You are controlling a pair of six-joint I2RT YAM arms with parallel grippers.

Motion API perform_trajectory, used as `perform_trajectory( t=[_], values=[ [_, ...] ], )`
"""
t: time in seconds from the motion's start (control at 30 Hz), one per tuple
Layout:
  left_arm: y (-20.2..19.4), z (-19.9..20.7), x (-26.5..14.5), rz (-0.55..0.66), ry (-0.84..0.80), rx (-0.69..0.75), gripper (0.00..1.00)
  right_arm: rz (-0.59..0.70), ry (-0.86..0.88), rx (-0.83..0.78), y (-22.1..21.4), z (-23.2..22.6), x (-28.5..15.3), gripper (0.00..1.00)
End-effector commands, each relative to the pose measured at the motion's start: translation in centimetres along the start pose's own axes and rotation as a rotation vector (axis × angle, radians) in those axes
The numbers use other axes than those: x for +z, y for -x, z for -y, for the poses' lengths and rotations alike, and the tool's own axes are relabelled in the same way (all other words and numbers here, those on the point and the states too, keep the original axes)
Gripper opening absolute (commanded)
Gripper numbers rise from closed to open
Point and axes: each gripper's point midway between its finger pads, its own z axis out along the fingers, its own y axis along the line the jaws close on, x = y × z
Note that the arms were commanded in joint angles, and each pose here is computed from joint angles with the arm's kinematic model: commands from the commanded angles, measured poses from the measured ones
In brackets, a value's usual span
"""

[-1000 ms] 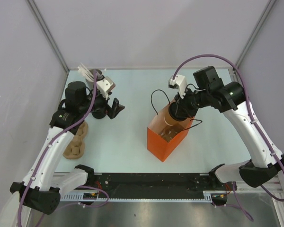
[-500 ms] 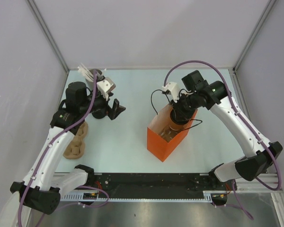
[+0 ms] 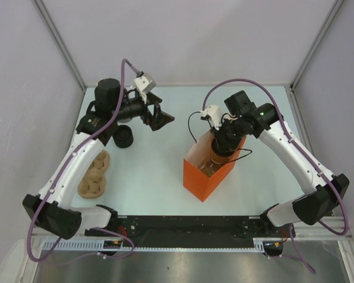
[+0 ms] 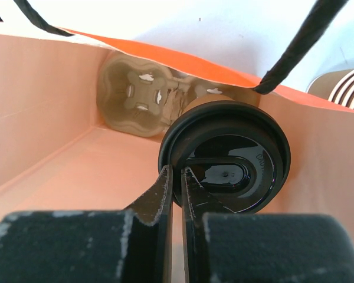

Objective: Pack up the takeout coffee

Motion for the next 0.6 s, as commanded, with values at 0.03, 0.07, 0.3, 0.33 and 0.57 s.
perform_trajectory(
  t=[0.03, 0.07, 0.3, 0.33, 0.57],
  values=[
    [2.0, 1.0, 3.4, 0.053, -0.093, -0.043, 0.99, 0.044, -0.016, -0.006, 0.8, 0.6, -0.4, 0.0],
    [2.0, 1.3, 3.8, 0.052, -0.105, -0.051, 0.99, 0.044, -0.016, -0.006, 0.8, 0.6, -0.4, 0.0],
    [2.9, 2.4, 6.4, 0.059, -0.21, -0.103, 0.99, 0.048, -0.013, -0.004, 0.7, 0.5, -0.6, 0.0],
    [2.9, 2.6, 6.7, 0.061, -0.227, -0.106, 0.99, 0.046, -0.011, -0.003, 0.6, 0.5, -0.6, 0.0],
    [4.3, 3.4, 5.6, 0.104, -0.22, -0.095, 1.0, 0.058, -0.01, 0.003, 0.6, 0.5, -0.8, 0.0]
  ],
)
